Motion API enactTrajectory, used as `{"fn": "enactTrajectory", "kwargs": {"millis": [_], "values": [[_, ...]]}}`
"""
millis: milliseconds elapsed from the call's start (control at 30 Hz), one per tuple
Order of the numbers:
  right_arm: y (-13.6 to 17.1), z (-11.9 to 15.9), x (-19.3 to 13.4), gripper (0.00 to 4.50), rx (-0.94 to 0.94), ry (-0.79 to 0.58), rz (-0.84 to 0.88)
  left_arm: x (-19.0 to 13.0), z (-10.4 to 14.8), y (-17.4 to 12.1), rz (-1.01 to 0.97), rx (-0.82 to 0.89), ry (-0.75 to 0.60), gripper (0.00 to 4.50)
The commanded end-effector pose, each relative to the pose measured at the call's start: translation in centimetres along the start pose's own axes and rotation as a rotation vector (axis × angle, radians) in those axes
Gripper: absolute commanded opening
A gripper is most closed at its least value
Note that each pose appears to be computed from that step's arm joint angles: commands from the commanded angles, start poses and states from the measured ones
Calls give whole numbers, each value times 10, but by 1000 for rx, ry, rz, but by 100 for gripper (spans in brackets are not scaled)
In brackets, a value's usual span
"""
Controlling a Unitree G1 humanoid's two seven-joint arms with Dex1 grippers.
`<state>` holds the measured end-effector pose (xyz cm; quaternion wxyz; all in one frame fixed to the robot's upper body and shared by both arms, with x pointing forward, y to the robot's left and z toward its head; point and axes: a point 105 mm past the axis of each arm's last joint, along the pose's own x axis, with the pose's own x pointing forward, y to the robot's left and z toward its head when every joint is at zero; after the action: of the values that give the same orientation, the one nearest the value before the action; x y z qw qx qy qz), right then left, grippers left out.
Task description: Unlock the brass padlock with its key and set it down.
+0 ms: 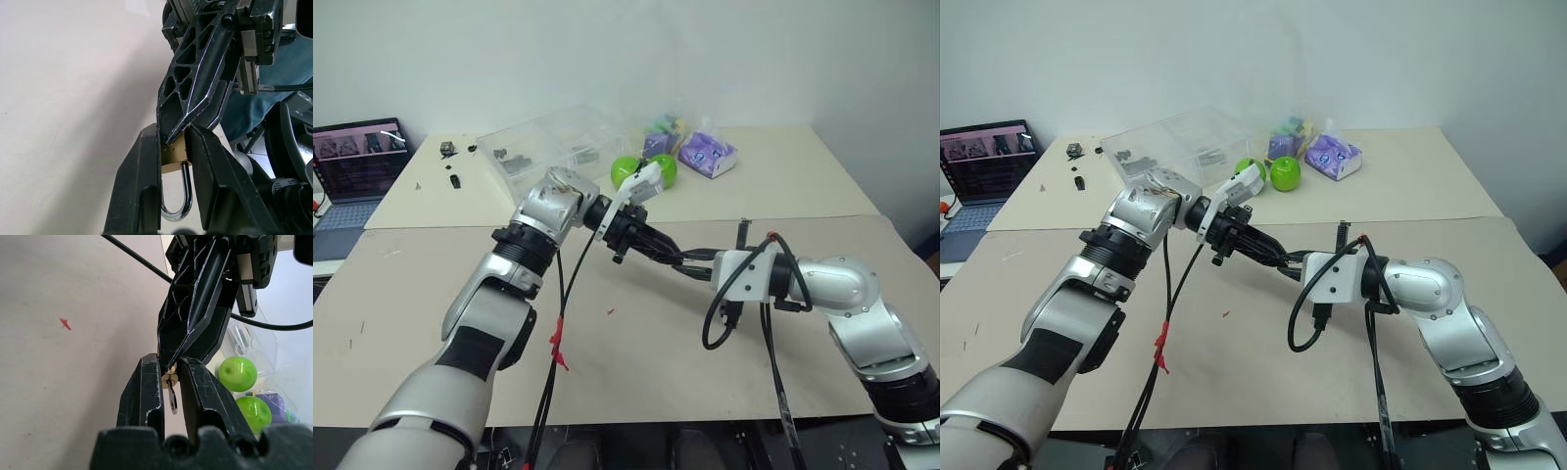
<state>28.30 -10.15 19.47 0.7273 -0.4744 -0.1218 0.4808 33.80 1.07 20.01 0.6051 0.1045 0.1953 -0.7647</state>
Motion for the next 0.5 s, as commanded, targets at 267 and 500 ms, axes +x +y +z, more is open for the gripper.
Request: {"fn": "enactTrajectory", "kwargs": {"millis": [267,500], "values": [[-18,9,-5,12,-52,-15,-75,1,15,-6,-31,27,-26,335],[-16,6,-4,12,-46,-7,-69,-5,20,-7,-20,38,-41,370]]}}
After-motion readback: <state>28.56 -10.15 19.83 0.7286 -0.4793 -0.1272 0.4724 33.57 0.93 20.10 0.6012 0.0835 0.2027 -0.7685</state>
